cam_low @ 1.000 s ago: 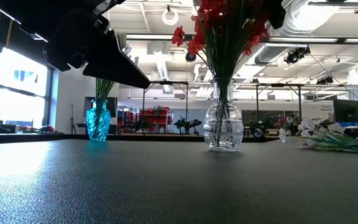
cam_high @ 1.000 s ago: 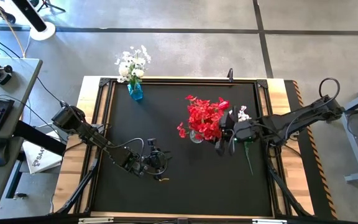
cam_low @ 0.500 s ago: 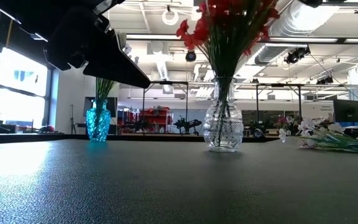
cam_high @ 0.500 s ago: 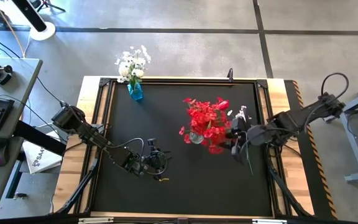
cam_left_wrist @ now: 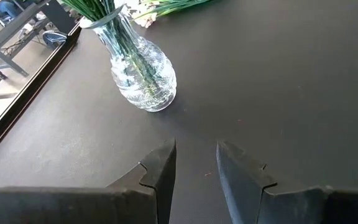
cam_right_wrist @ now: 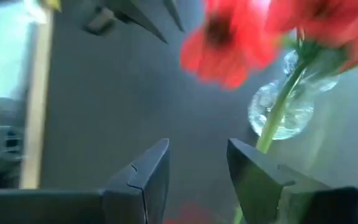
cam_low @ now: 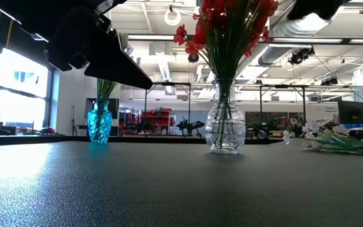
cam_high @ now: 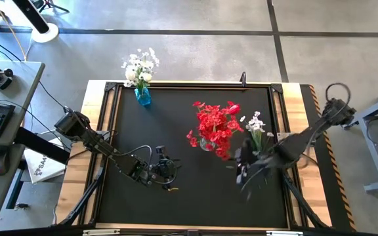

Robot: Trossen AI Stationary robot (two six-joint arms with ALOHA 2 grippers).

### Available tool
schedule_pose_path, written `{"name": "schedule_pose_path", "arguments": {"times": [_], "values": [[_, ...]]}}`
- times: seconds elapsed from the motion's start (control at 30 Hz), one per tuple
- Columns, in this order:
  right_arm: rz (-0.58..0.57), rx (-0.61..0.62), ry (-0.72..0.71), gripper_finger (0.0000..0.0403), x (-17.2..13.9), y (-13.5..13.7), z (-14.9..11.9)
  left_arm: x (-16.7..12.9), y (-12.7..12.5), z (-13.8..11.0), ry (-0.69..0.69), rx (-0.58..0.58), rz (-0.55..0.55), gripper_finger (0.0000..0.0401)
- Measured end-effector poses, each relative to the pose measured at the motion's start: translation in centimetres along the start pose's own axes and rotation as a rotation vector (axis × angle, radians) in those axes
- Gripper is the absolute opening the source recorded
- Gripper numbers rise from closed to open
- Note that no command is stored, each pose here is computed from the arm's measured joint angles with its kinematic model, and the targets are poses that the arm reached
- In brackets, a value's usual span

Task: Sort flowers into vase by color
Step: Put the red flowers into the transparent vase

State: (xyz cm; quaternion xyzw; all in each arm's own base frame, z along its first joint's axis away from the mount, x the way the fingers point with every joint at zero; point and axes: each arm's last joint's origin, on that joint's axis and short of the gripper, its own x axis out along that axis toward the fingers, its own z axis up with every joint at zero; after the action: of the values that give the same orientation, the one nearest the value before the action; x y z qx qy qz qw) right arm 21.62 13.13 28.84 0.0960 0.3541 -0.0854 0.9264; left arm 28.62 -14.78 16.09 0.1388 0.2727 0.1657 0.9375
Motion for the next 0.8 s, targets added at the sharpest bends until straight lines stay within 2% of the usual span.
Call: {"name": "schedule_pose_path", "arguments": {"times": [0.1,0.2,0.27,0.33,0.43,0.57,0.63,0.7,0.8], "values": [[-0.150,-0.015,-0.042,0.0155,2.6,1.1,-1.3,0.0,0.0,0.0,0.000,0.000,0.000,0.0106],[-0.307,-0.019,-0.170,0.0155,4.6,2.0,-2.0,0.0,0.0,0.0,0.000,0.000,0.000,0.0106],[-0.373,-0.024,-0.209,0.0155,5.8,2.4,-2.4,0.0,0.0,0.0,0.000,0.000,0.000,0.0106],[-0.354,-0.043,-0.147,0.0155,6.3,2.5,-2.9,0.0,0.0,0.0,0.002,0.000,-0.010,0.0106],[-0.212,0.009,0.032,0.0157,5.9,2.5,-3.4,0.0,-0.1,0.0,0.006,0.000,-0.025,0.0106],[-0.028,0.240,0.290,0.0164,4.5,2.4,-3.8,0.0,-0.1,0.0,0.005,-0.001,-0.026,0.0106],[-0.033,0.314,0.386,0.0167,3.8,2.2,-4.4,0.0,-0.1,0.0,0.002,-0.005,-0.027,0.0106],[-0.084,0.320,0.424,0.0167,3.2,2.1,-5.1,0.0,-0.1,0.1,-0.005,-0.012,-0.028,0.0106],[-0.231,0.270,0.374,0.0167,2.7,1.9,-6.4,0.0,-0.1,0.2,-0.010,-0.017,-0.029,0.0106]]}}
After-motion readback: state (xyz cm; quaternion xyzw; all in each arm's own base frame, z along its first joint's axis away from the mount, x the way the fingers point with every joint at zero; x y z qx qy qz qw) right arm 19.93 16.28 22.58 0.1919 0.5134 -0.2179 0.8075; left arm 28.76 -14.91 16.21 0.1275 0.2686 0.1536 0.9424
